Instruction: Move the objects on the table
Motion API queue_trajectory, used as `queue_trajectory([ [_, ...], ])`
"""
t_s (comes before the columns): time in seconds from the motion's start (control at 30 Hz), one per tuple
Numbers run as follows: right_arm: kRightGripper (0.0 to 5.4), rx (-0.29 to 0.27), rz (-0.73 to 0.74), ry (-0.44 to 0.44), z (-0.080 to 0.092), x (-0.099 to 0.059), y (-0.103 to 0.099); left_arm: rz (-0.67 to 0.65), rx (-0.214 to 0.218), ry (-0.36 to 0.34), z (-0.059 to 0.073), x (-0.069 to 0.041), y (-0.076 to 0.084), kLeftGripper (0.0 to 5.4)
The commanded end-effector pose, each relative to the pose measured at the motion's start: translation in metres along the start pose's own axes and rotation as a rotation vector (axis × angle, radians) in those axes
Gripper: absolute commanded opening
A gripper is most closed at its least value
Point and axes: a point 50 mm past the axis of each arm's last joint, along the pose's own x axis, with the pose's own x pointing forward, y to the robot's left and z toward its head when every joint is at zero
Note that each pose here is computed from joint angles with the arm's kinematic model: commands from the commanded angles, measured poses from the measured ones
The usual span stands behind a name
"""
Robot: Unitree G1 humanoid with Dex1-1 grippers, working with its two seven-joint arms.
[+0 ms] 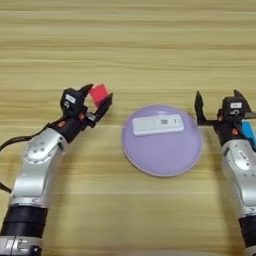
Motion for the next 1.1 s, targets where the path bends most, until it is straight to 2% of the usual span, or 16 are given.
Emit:
queue_trajectory([
  [0.03, 5.40, 0.005, -0.001, -0.016, 0.003, 0.004, 0.001, 0.036, 0.017, 0.091, -0.014, -0.014, 0.006, 3.06],
  [0.13, 5.40, 0.006, -0.001, -0.015, 0.003, 0.005, 0.002, 0.037, 0.011, 0.152, -0.027, -0.018, 0.002, 3.06],
  [0.23, 5.40, 0.005, 0.000, -0.015, 0.003, 0.005, 0.002, 0.015, -0.005, 0.233, -0.043, -0.015, -0.006, 3.06],
  [0.37, 5.40, 0.005, -0.001, -0.016, 0.003, 0.005, 0.002, -0.013, -0.015, 0.282, -0.055, -0.015, -0.013, 3.06],
  [0.7, 5.40, 0.003, -0.002, -0.012, 0.003, 0.004, 0.001, -0.038, -0.017, 0.294, -0.058, -0.014, -0.019, 3.06],
  [0.73, 5.40, 0.003, -0.002, -0.011, 0.003, 0.004, 0.001, -0.040, -0.014, 0.294, -0.058, -0.014, -0.020, 3.34],
  [0.97, 5.40, 0.001, -0.001, -0.008, 0.002, 0.004, 0.001, -0.051, -0.005, 0.262, -0.053, -0.012, -0.023, 3.97],
  [1.1, 5.40, 0.000, 0.000, -0.009, 0.002, 0.004, 0.001, -0.011, 0.002, 0.241, -0.049, -0.011, -0.018, 4.28],
])
